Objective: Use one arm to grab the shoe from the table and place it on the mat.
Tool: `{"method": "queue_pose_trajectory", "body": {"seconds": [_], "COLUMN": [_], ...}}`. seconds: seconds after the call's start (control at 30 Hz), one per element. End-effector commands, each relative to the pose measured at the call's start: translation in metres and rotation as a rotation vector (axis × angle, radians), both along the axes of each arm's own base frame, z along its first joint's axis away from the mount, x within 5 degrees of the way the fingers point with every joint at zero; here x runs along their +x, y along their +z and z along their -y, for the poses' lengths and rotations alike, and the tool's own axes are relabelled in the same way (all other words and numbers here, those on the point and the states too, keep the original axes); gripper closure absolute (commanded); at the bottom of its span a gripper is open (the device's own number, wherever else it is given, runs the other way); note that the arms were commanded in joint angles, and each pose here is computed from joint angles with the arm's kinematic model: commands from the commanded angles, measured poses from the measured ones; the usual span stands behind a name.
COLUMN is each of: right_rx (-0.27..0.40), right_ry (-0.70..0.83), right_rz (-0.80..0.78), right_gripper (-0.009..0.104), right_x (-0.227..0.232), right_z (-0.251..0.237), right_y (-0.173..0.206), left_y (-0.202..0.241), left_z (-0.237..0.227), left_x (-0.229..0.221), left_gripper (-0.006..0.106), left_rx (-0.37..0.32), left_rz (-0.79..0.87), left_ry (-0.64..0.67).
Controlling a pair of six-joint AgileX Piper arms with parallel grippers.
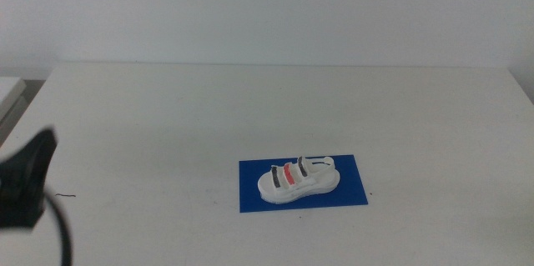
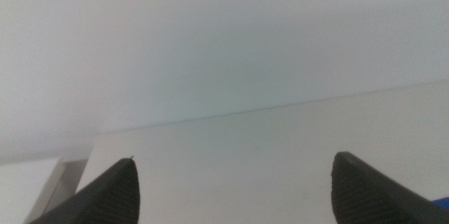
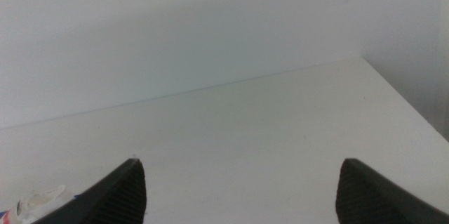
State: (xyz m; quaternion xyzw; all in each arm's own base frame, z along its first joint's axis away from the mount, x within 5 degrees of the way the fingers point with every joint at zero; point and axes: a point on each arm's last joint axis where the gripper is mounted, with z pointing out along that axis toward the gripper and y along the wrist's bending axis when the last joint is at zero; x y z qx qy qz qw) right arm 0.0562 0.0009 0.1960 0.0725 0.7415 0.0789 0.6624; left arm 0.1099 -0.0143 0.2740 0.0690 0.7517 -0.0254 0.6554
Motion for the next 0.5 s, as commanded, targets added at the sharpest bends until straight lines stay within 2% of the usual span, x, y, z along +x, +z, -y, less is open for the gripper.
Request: {"method": "queue_pose_trajectory", "body": {"seconds": [0.0, 0.07, 0.23, 0.3, 0.47], "right_rx": [-0.009, -0.009, -0.009, -0.009, -0.009], "right_ry": [0.002, 0.002, 0.002, 0.002, 0.002], "right_rz": [0.012, 0.012, 0.012, 0.012, 0.012], "right_gripper": [0.016, 0.016, 0.016, 0.016, 0.016], "right_x": [0.000, 0.000, 0.000, 0.000, 0.000], "right_z": [0.000, 0.000, 0.000, 0.000, 0.000], "right_y": [0.000, 0.000, 0.000, 0.000, 0.000], "left_y": [-0.017, -0.034, -0.070, -0.068, -0.071], "left_z": [-0.006, -0.009, -0.014, -0.015, -0.015], "left_x": [-0.017, -0.031, -0.049, -0.053, -0.053], "left_gripper": [0.007, 0.007, 0.007, 0.007, 0.007], "left_rx": [-0.064, -0.109, -0.096, -0.099, -0.082], "left_rz": [0.079, 0.075, 0.091, 0.138, 0.107], "left_ry": [0.044, 0.078, 0.141, 0.143, 0.144]}}
